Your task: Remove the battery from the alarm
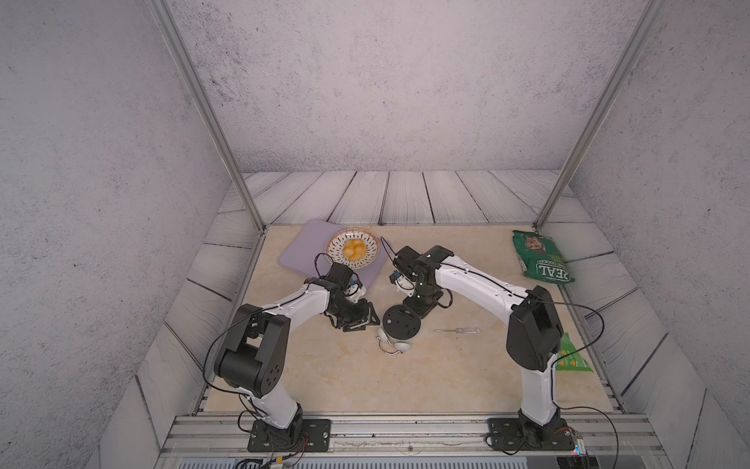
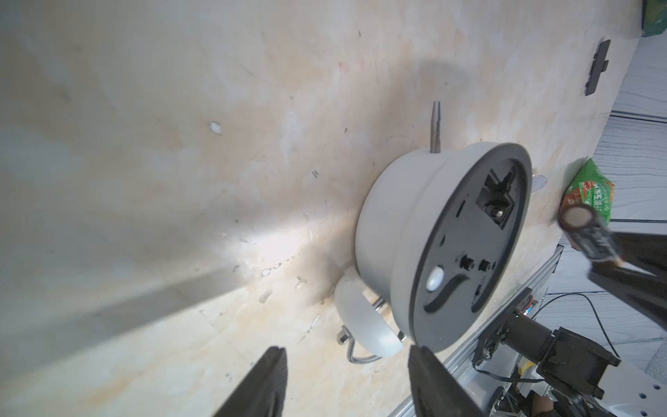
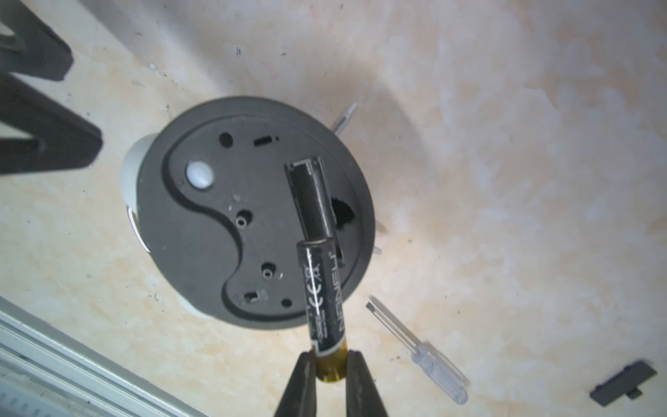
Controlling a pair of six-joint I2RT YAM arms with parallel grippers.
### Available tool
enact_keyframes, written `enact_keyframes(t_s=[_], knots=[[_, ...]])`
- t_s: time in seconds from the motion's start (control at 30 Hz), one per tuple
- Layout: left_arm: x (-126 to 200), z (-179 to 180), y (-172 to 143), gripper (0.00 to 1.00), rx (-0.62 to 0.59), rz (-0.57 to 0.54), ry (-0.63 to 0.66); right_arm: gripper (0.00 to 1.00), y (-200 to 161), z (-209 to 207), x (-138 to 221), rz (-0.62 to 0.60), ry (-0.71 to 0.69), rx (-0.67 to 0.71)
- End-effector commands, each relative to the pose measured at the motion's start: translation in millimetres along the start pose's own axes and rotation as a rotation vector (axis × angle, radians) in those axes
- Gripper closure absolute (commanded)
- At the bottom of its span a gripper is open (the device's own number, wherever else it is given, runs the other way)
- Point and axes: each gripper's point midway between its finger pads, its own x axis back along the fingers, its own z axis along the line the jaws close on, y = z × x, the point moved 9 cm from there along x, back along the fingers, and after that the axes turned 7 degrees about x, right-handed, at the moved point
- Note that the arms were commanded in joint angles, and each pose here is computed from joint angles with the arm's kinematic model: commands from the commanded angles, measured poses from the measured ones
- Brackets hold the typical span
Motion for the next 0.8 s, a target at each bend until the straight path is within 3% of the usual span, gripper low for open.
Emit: enact_keyframes(t_s=[0.0,0.17,0.3,0.43,0.57,0.77], knots=[[12.6,-9.9,-1.1,0.39,-0.073,-0.034,0.048,1.0,-27.2,-18.5,19.5,-0.07,-0.063,-0.182],[6.9,-20.6,-11.1,0.38,-0.131,-0.016,0.11,1.0,-62.2,-46.8,-0.8,-0.117,-0.065,-0.463],[0.8,-28.5,-16.0,0.34,-0.16,-0.012,0.168,1.0,-76.7,-70.3,-28.6,-0.143,-0.04,-0.61],[-3.8,-44.1,-21.9,0.26,-0.23,-0.021,0.242,1.0,-75.8,-88.3,-54.7,-0.144,-0.017,-0.642],[-9.7,-47.0,-23.2,0.24,-0.242,-0.022,0.262,1.0,-68.5,-92.1,-69.3,-0.105,0.005,-0.615],[-14.7,-44.2,-22.7,0.25,-0.222,-0.005,0.244,0.72,-74.2,-89.0,-70.0,-0.046,0.007,-0.59]])
